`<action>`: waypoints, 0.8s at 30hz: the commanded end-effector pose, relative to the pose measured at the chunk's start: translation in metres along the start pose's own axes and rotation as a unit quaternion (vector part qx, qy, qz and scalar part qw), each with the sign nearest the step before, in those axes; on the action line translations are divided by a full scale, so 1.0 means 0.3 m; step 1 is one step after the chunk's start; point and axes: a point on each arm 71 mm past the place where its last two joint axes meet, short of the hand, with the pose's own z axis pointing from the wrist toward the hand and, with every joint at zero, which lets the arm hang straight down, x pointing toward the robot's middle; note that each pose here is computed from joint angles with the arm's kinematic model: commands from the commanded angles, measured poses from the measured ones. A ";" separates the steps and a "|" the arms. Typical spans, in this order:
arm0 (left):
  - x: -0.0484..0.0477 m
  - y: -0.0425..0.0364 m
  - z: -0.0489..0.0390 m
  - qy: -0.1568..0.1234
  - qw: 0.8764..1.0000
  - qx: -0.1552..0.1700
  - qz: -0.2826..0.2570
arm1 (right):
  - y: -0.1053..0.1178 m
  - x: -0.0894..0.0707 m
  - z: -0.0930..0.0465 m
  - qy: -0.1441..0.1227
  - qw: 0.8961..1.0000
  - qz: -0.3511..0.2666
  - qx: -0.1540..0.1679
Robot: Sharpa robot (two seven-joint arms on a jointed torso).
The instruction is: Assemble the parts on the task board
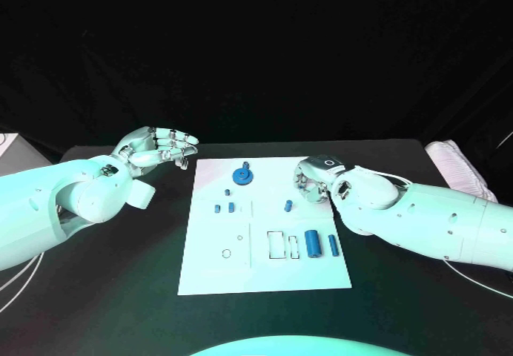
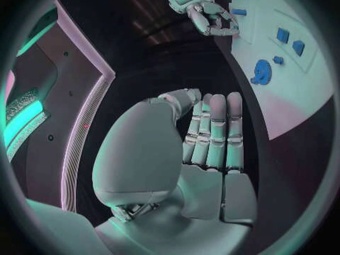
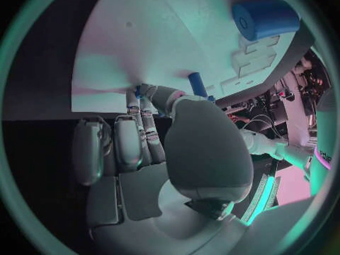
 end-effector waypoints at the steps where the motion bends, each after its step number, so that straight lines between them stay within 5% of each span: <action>1: 0.005 -0.005 0.002 0.004 1.000 0.004 0.003 | 0.007 0.034 -0.014 0.004 1.000 -0.004 0.004; 24: -0.004 -0.001 0.006 -0.004 1.000 0.002 0.004 | 0.017 -0.104 -0.088 -0.086 0.995 0.053 -0.015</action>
